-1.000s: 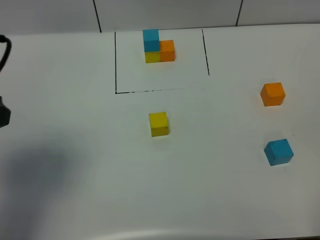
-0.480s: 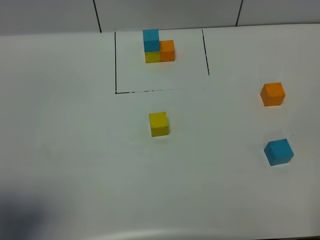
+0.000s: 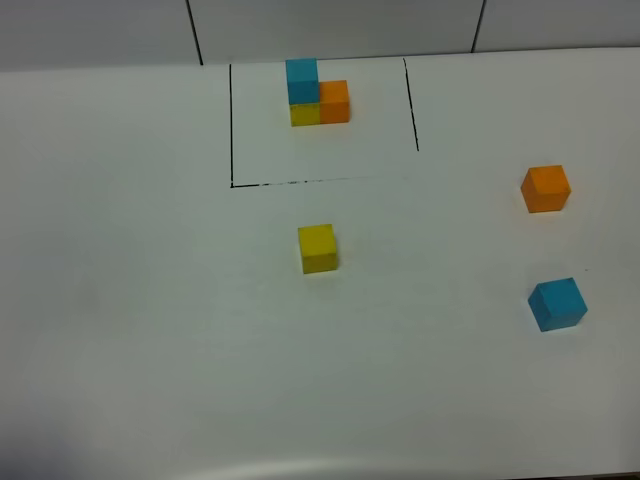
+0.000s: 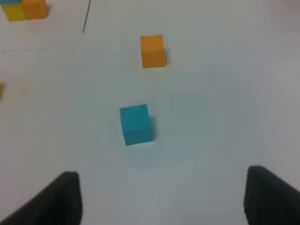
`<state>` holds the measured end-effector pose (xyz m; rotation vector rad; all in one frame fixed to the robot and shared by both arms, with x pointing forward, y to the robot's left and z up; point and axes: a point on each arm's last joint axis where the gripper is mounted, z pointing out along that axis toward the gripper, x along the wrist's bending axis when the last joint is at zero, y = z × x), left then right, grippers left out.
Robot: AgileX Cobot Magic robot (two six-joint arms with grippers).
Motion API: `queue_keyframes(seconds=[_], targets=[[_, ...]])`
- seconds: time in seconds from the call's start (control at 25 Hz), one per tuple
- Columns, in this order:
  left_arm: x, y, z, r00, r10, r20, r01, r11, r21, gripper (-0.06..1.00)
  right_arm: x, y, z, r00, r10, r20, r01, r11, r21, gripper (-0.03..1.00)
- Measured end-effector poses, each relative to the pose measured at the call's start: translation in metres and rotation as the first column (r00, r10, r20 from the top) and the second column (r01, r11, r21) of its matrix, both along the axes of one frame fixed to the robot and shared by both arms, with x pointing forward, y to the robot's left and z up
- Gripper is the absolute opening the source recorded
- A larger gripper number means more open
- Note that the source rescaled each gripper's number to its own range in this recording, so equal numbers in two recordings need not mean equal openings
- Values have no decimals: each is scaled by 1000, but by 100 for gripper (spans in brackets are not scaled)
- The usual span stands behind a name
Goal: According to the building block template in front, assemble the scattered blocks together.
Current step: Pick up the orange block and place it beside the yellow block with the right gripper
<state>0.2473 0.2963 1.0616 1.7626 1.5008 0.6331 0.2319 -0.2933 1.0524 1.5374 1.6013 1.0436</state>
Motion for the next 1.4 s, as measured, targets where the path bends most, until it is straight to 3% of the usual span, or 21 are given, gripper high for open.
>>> queue_keyframes(seconds=[0.2, 0.44, 0.72, 0.96, 1.4], targets=[[-20, 2, -16, 997, -28, 76, 30, 999, -21, 88, 0, 0, 0, 1000, 0, 0, 0, 1000, 0, 48], [-21, 2, -17, 995, -42, 86, 44, 999, -16, 82, 0, 0, 0, 1000, 0, 0, 0, 1000, 0, 48], [-21, 1, -17, 996, -21, 87, 22, 1000, -16, 63, 0, 0, 0, 1000, 0, 0, 0, 1000, 0, 48], [-20, -1, -17, 987, 137, 88, -136, 991, -16, 45, 0, 0, 0, 1000, 0, 0, 0, 1000, 0, 48], [-20, -1, -17, 986, 141, 88, -140, 990, -14, 22, 0, 0, 0, 1000, 0, 0, 0, 1000, 0, 48]])
